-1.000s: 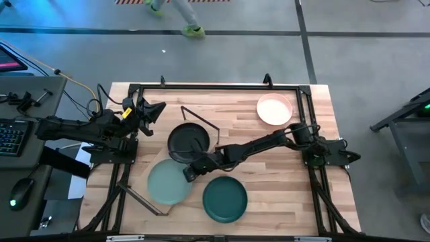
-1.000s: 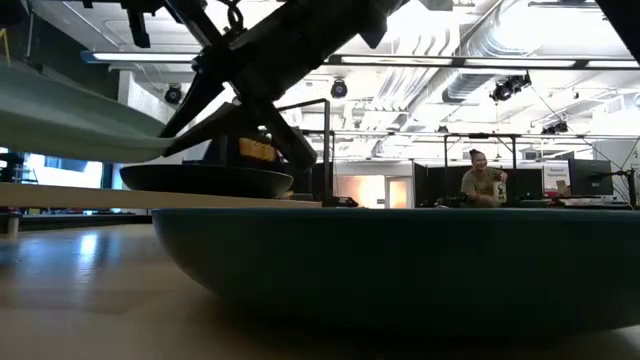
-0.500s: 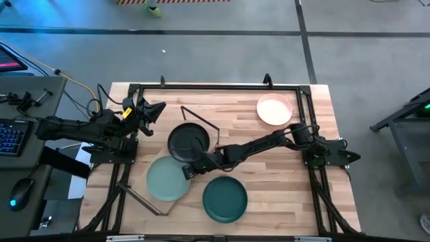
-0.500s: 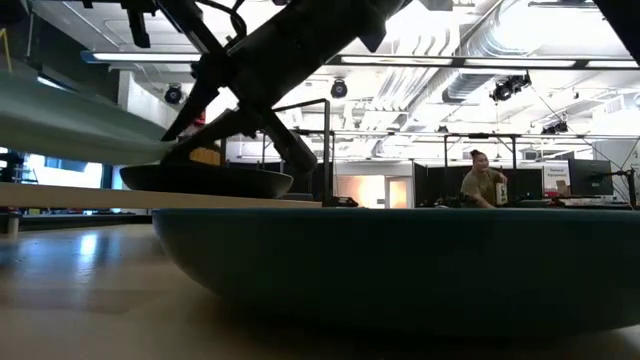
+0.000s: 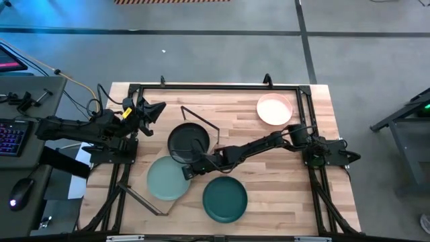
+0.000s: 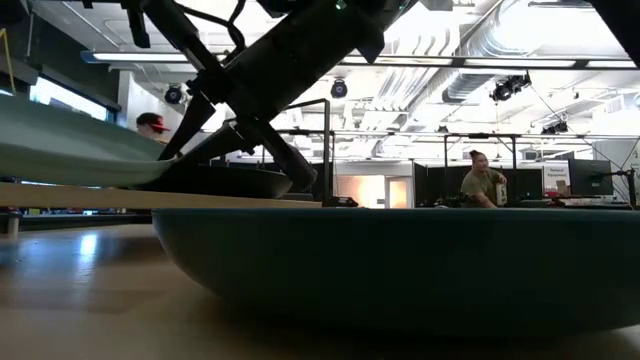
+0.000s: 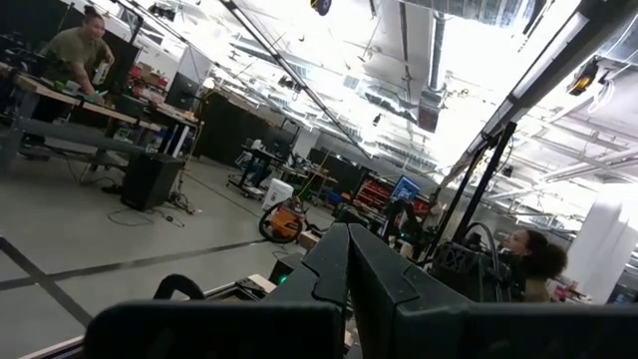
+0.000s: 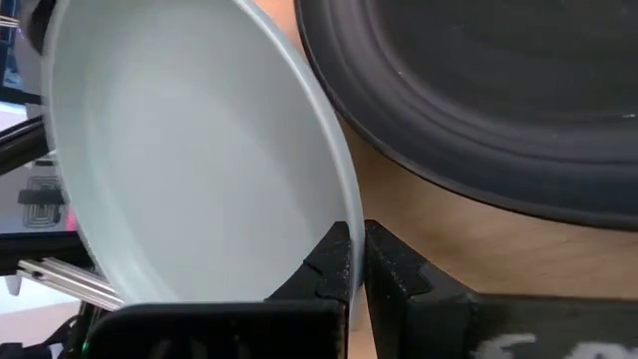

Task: Place and stack plates onto a shelf
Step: Put the light blue plate on the shelf, then stack the white plate on the light blue plate on the shelf

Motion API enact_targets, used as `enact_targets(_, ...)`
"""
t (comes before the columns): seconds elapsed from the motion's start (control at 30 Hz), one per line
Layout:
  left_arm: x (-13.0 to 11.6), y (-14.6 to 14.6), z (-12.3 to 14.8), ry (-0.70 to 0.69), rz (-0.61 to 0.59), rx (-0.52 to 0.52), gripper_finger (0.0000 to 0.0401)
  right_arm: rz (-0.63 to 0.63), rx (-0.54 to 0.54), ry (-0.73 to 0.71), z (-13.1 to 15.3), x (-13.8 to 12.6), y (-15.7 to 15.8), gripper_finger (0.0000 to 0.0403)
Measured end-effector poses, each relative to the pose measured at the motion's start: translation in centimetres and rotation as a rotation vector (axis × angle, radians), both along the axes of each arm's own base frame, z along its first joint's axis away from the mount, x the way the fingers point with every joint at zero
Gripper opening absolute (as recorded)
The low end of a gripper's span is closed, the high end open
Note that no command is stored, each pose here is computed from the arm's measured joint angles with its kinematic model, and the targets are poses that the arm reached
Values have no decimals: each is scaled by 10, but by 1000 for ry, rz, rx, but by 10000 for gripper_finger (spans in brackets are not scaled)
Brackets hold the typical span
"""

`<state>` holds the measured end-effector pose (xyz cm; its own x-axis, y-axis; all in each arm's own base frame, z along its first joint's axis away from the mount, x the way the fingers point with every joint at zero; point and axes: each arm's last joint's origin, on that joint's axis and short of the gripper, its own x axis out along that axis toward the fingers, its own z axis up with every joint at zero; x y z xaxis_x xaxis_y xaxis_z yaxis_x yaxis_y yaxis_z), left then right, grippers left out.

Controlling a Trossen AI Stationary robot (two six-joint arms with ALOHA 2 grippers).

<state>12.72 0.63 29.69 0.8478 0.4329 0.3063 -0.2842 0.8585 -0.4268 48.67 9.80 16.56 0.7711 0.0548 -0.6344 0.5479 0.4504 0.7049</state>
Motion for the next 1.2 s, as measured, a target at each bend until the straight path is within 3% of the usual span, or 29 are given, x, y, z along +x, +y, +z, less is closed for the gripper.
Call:
enact_targets(0.4, 0, 0, 0, 0, 0, 0, 0, 45, -59, -42, 3, 2, 0, 8)
enact_targets(0.87, 0, 0, 0, 0, 0, 0, 0, 162, -125, -94, 11, 8, -25, 165)
enact_targets(1.0, 0, 0, 0, 0, 0, 0, 0, 241, -143, -98, 21, 5, -33, 180)
enact_targets(1.2, 0, 0, 0, 1, 0, 1, 0, 415, -307, -96, 65, -17, -25, 181)
